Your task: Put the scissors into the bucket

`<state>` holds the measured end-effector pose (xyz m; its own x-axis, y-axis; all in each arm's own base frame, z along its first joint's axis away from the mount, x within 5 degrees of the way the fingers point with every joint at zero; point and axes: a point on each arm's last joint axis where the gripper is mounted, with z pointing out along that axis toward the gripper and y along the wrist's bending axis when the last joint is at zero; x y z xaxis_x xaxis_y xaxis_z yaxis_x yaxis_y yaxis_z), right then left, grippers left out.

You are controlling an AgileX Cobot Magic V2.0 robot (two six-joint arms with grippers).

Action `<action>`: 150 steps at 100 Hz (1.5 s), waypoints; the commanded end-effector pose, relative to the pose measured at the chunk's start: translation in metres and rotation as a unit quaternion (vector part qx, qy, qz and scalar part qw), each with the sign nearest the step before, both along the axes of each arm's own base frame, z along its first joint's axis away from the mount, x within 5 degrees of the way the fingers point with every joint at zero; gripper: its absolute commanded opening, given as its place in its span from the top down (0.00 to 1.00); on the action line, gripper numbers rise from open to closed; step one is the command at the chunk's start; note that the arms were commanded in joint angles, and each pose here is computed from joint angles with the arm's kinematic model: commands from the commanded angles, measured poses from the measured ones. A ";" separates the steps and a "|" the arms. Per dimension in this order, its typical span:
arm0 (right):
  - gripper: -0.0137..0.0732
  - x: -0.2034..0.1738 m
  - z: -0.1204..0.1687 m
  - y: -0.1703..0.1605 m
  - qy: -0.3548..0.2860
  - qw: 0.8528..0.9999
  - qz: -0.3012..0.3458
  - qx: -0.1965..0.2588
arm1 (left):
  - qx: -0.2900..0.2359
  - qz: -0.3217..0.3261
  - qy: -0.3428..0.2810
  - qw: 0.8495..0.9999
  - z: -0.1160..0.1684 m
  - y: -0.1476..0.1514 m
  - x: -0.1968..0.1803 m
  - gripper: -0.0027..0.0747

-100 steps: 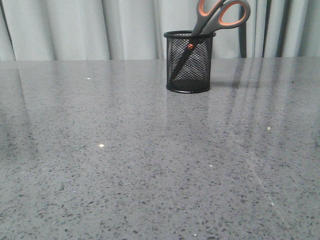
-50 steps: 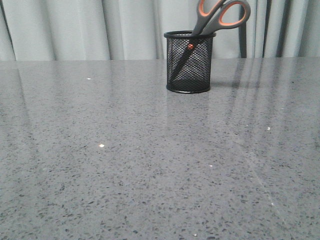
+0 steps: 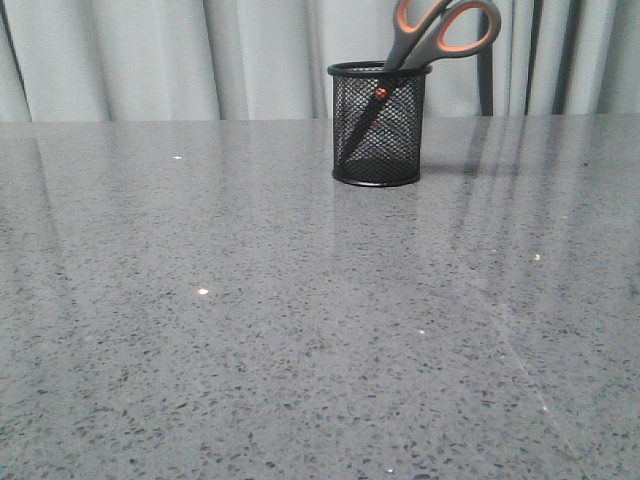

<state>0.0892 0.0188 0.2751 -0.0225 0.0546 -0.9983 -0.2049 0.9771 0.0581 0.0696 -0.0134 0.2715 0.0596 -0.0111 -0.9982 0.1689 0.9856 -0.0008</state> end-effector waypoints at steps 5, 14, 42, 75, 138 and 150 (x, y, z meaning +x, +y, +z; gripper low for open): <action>0.89 0.000 0.016 -0.003 -0.051 0.999 -0.016 0.009 | -0.009 0.014 -0.015 1.000 0.010 0.003 0.000 0.99; 0.89 0.000 0.016 -0.003 -0.051 0.999 -0.016 0.009 | -0.009 0.014 -0.015 1.000 0.010 0.003 0.000 0.99; 0.89 0.000 0.016 -0.003 -0.051 0.999 -0.016 0.009 | -0.027 0.037 -0.008 0.999 0.000 0.007 0.002 0.99; 0.89 0.000 0.016 -0.003 -0.051 0.999 -0.016 0.009 | -0.041 0.075 -0.014 0.996 -0.059 0.013 -0.009 0.99; 0.89 0.000 0.016 -0.003 -0.051 0.999 -0.016 0.009 | -0.018 0.109 -0.012 0.994 -0.069 0.016 -0.014 0.99; 0.89 0.000 0.016 -0.003 -0.051 0.999 -0.016 0.009 | -0.018 0.109 -0.012 0.994 -0.069 0.016 -0.014 0.99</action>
<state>0.0892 0.0186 0.2750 -0.0189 0.0554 -0.9983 -0.2032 0.9774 0.0581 0.0562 0.0023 0.2079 0.0308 -0.0223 -0.9993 -0.0438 0.9988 -0.0236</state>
